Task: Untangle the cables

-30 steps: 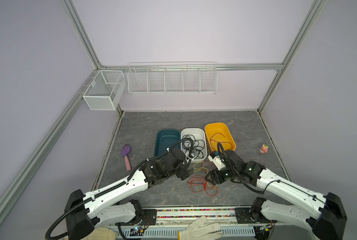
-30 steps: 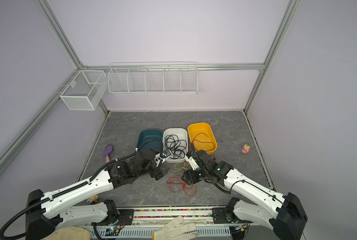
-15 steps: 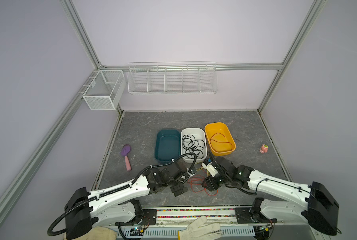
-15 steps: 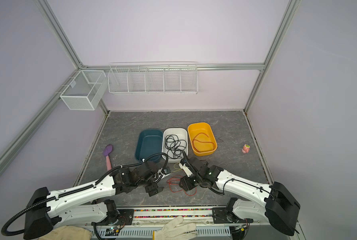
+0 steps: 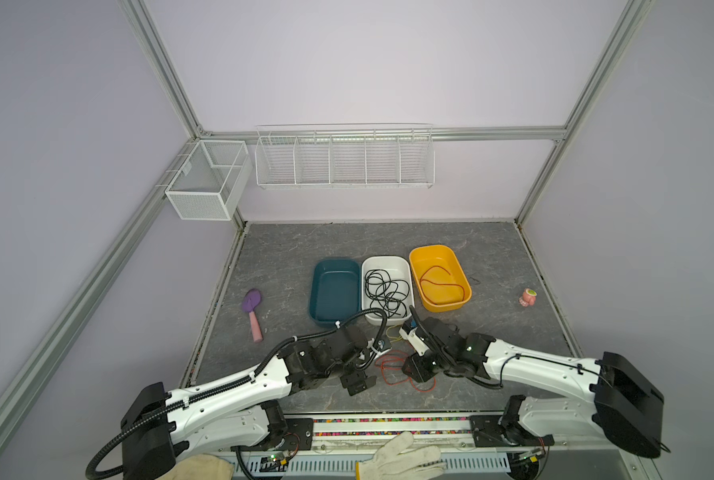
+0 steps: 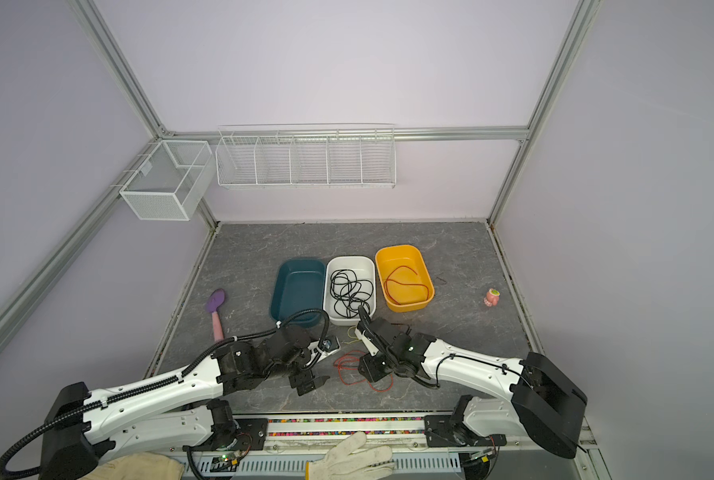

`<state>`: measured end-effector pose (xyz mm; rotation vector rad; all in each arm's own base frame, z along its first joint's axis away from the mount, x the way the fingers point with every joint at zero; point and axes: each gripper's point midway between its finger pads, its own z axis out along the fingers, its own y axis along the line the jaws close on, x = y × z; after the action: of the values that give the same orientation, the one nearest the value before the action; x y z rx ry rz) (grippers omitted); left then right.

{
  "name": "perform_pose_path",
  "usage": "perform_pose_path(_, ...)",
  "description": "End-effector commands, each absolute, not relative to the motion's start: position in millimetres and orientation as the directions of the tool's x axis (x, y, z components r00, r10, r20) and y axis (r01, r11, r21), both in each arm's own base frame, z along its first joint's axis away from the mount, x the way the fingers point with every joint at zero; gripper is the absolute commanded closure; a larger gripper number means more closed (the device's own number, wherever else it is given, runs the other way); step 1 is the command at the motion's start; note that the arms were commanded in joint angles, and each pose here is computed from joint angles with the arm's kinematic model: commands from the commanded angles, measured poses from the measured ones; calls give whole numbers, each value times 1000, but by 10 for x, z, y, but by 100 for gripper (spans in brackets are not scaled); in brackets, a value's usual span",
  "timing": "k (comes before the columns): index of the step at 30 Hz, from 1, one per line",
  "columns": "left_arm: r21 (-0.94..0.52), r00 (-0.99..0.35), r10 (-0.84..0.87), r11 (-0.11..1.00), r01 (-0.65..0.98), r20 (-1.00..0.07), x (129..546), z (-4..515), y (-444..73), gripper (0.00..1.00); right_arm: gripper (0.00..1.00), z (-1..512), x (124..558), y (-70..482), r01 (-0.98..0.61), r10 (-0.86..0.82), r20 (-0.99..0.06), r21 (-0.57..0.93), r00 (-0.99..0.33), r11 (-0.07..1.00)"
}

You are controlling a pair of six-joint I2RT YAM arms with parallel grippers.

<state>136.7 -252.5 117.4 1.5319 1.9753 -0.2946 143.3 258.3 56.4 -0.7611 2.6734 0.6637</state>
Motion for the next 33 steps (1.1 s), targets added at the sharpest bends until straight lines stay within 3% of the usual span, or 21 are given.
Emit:
perform_pose_path(1,181,-129,784,294,938,-607,1346,1218,-2582,1,60,568,1523,2603,-553,-411,-414,320,-812,769)
perform_pose_path(6,182,-131,786,296,938,-604,1351,1213,-2581,0,72,594,1545,2635,-556,-407,-427,321,-808,766)
perform_pose_path(21,186,-117,778,289,939,-618,1337,1246,-2574,0,66,592,1506,2802,-600,-449,-429,338,-784,725)
perform_pose_path(33,184,-118,776,290,939,-620,1331,1249,-2568,0,93,889,1539,2764,-620,-418,-512,325,-750,714)
